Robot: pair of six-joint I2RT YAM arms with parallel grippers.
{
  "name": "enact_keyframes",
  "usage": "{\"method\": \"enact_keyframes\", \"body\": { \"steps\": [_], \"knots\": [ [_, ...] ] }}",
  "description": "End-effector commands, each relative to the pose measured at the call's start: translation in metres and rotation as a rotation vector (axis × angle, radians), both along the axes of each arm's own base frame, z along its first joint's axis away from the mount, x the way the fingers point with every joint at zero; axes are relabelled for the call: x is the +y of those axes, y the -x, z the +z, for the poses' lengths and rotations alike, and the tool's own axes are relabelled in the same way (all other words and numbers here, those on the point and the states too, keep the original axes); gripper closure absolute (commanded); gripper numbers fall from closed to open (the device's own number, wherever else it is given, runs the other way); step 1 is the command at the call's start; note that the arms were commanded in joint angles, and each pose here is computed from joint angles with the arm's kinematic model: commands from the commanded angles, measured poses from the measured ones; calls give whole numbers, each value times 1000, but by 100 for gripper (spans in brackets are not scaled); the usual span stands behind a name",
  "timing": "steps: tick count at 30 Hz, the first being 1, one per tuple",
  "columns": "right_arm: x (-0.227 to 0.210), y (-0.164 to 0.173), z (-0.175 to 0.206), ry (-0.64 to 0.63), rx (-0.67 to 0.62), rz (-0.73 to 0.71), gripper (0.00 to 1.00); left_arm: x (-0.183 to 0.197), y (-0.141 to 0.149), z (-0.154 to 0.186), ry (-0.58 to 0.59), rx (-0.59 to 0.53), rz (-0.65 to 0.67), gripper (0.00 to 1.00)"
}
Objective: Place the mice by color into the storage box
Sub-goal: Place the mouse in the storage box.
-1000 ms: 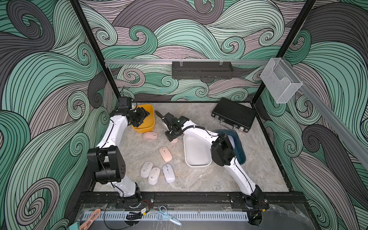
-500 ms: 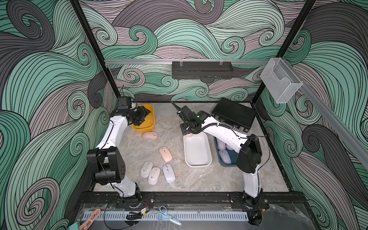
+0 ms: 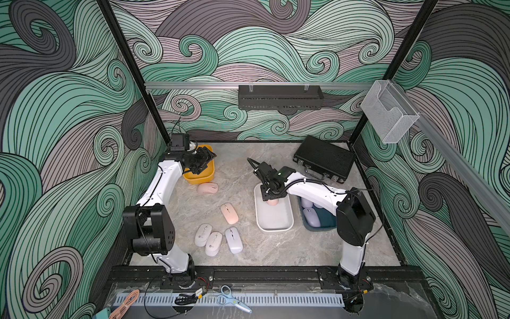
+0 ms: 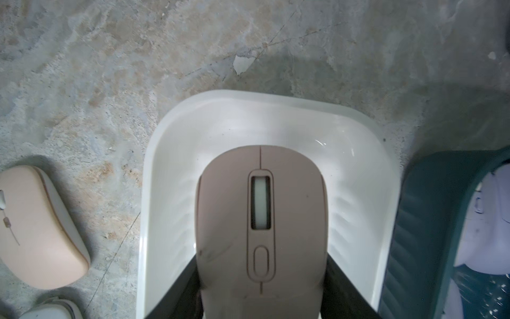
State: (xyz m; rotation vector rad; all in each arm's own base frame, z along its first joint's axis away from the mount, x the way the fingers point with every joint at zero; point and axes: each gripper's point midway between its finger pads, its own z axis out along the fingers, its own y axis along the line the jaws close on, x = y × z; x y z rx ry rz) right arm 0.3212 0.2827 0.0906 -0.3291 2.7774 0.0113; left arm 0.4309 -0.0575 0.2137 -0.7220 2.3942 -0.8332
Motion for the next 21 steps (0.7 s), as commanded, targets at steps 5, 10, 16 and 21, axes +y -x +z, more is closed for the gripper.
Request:
{"method": "enact_keyframes", "body": {
  "steps": [5, 10, 16, 21],
  "knots": [
    [23, -2, -31, -63, 69, -45, 55, -8, -2, -12, 4, 27, -28, 30],
    [21, -6, -44, -41, 65, -68, 55, -16, -3, -20, 36, 51, -47, 30],
    [23, -10, -54, -33, 66, -75, 54, -19, -3, -22, 34, 56, -53, 30],
    [23, -14, -59, -29, 63, -82, 54, -21, -2, -24, 23, 60, -57, 30]
  ]
}}
